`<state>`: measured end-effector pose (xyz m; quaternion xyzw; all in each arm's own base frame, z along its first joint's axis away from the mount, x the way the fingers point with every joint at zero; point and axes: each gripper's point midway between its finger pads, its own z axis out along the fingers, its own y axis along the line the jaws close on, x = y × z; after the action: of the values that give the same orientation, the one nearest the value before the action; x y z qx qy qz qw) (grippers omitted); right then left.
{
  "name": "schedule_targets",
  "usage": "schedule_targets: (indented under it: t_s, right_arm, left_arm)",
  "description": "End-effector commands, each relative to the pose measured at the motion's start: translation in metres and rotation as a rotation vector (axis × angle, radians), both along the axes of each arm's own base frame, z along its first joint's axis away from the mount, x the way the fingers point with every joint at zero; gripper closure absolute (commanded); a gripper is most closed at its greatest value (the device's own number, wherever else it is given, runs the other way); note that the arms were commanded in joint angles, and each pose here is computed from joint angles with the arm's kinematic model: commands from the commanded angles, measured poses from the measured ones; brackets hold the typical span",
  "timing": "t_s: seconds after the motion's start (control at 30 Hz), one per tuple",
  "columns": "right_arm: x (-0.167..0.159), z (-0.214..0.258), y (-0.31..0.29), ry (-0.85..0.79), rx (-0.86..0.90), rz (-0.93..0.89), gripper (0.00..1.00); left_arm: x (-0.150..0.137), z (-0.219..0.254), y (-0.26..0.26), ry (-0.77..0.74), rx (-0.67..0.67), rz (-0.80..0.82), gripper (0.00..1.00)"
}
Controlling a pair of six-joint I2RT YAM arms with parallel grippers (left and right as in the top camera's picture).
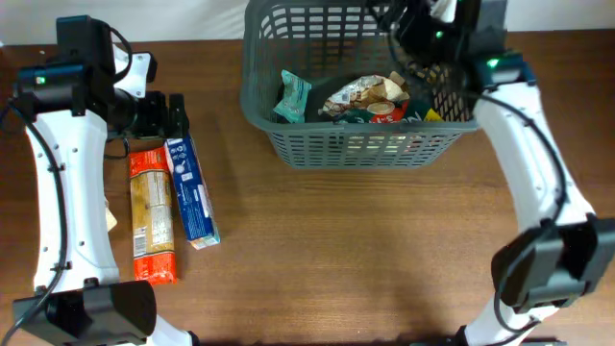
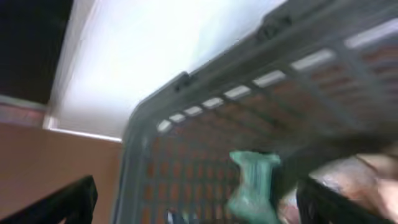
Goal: Pack container
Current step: 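Withdraw the right arm to the lower right side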
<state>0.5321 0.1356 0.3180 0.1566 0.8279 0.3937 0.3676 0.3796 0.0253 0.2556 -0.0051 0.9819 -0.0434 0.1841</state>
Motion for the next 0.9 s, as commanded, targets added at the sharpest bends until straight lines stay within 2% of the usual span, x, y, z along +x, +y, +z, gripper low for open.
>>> schedule_targets:
  t_s: [0.0, 0.1, 0.2, 0.4, 0.6, 0.7, 0.87]
  right_arm:
    - [-0.027, 0.094, -0.030, -0.188, -0.187, -0.088, 0.01]
    - [-0.061, 0.125, -0.055, -0.177, -0.349, -0.139, 0.01]
    - [-0.099, 0.137, -0.082, -0.118, -0.474, -0.186, 0.01]
    - [-0.178, 0.114, -0.163, 0.153, -0.698, -0.321, 0.01]
    - [-0.211, 0.124, -0.205, 0.174, -0.719, -0.421, 0.01]
    - [-0.248, 0.143, -0.242, 0.181, -0.754, -0.623, 0.01]
    - [-0.305, 0.164, -0.271, 0.174, -0.781, -0.810, 0.01]
  left_arm:
    - [0.003, 0.000, -0.001, -0.004, -0.007, -0.017, 0.01]
    - [0.003, 0.000, -0.001, -0.005, -0.007, -0.017, 0.01]
    - [0.004, 0.000, -0.001, -0.008, -0.007, -0.018, 0.01]
    - [0.005, 0.000, 0.004, -0.012, 0.018, -0.009, 0.01]
    - [0.010, 0.002, 0.015, -0.031, 0.075, 0.014, 0.01]
    - [0.014, 0.001, 0.030, -0.032, 0.156, 0.047, 0.01]
    - [0.026, -0.004, 0.038, -0.050, 0.182, 0.063, 0.01]
